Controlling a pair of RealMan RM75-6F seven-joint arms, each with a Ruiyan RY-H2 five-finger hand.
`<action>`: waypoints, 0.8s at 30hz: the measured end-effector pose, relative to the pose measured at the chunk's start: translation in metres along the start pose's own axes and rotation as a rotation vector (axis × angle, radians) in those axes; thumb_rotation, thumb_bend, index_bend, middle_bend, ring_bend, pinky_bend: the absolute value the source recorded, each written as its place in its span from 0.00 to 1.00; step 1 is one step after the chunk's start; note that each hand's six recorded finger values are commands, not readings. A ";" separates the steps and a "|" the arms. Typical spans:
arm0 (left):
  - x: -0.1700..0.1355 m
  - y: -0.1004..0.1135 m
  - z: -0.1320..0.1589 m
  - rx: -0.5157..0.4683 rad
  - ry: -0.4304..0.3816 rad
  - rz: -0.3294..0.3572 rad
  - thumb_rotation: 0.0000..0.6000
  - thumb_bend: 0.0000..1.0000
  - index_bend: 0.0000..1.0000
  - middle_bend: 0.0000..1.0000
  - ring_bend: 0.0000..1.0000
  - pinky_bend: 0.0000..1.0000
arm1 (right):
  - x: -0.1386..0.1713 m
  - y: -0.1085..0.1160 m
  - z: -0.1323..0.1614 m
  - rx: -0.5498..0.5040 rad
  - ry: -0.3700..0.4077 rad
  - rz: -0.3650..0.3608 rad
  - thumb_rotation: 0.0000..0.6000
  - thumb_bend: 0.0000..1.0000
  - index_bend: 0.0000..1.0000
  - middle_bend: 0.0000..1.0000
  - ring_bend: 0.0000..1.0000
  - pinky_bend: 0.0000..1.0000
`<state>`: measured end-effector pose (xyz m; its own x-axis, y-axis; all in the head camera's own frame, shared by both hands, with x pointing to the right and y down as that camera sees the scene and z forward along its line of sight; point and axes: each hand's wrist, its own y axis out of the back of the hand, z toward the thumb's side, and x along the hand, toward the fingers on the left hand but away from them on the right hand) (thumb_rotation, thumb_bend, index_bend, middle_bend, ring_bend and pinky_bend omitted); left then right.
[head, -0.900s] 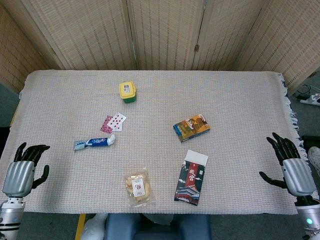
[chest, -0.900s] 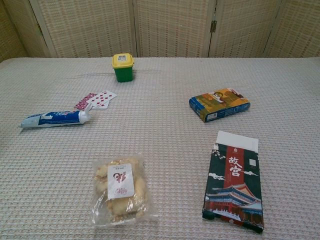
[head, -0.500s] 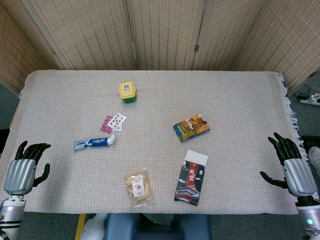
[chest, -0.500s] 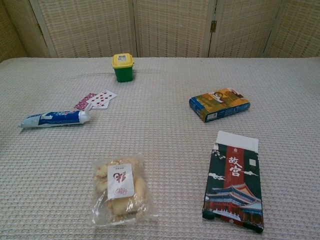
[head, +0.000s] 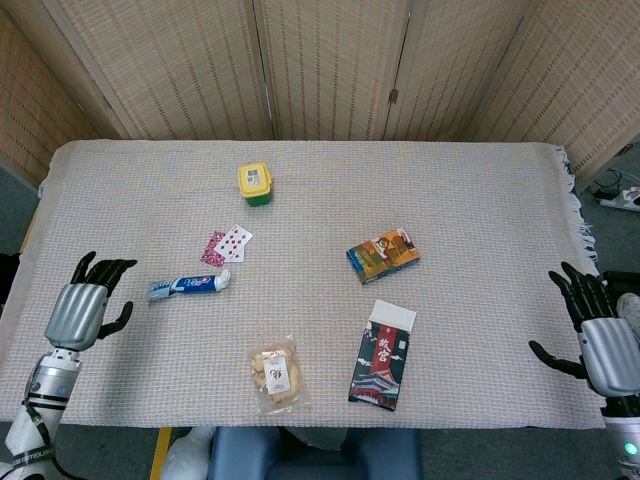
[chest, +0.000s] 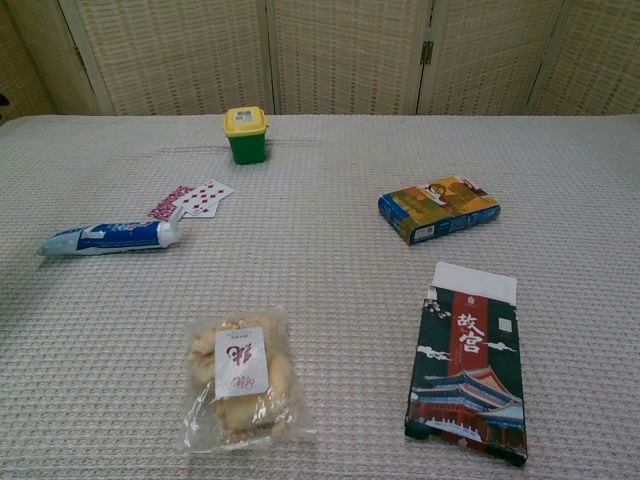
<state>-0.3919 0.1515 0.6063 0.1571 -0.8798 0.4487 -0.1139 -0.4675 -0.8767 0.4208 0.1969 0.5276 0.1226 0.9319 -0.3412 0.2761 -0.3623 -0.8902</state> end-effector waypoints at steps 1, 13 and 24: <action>0.006 -0.003 0.002 0.000 -0.006 -0.013 1.00 0.43 0.19 0.24 0.19 0.04 | 0.000 0.000 0.000 0.000 0.000 0.000 1.00 0.26 0.00 0.00 0.00 0.00; 0.065 -0.053 0.049 0.027 -0.068 -0.128 1.00 0.38 0.18 0.24 0.19 0.04 | 0.002 -0.001 0.000 0.002 -0.006 0.006 1.00 0.26 0.00 0.00 0.00 0.00; 0.087 -0.094 0.068 0.062 -0.066 -0.195 1.00 0.36 0.16 0.24 0.19 0.04 | 0.002 -0.002 -0.003 0.000 -0.019 0.010 1.00 0.26 0.00 0.00 0.00 0.00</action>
<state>-0.3006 0.1249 0.7161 0.2341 -0.7645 0.6006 -0.0144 -0.6204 -0.7841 0.4238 0.1996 0.5296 0.1075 0.9284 -0.3557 0.2752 -0.3716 -0.8867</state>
